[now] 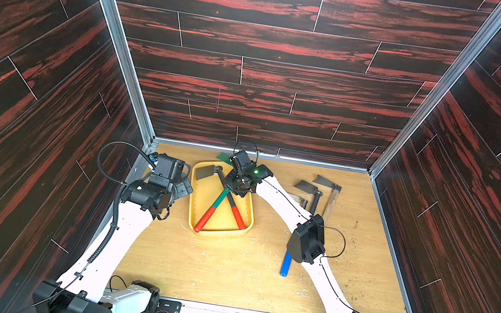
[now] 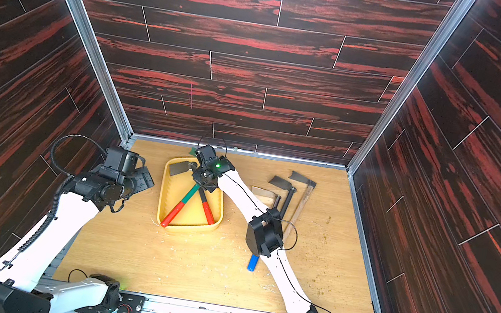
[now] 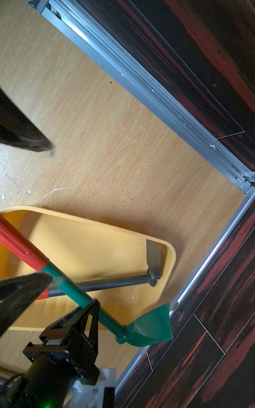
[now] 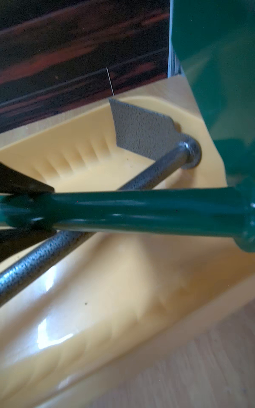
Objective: Put the small hoe into the storage box
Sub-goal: Place the hoe in the storage box.
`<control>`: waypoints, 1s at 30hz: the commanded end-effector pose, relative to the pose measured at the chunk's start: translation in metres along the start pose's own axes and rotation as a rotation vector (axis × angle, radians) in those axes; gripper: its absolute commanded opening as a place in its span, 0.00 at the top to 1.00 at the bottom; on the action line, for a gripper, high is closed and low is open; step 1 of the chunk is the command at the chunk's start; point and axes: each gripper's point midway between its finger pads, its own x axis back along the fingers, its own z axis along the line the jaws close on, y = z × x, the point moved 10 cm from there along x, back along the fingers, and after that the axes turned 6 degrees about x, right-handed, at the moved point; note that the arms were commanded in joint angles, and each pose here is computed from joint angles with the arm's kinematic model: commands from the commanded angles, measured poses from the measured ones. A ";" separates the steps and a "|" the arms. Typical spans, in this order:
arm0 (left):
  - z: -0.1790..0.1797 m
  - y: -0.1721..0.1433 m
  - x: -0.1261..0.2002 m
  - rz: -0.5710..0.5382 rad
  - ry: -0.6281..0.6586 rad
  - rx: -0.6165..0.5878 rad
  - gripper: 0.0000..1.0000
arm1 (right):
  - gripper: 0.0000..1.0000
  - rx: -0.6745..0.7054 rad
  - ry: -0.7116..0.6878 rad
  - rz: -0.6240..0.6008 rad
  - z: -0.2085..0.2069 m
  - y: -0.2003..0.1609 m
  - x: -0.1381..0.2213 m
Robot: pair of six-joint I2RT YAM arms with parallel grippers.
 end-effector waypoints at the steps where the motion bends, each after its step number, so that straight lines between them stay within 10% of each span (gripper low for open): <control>1: 0.002 0.003 0.008 -0.012 -0.005 0.006 0.11 | 0.98 0.003 0.003 -0.031 0.000 0.004 -0.003; 30: 0.001 0.003 0.006 -0.001 -0.004 -0.002 0.11 | 0.95 -0.098 0.015 -0.016 -0.005 0.001 -0.028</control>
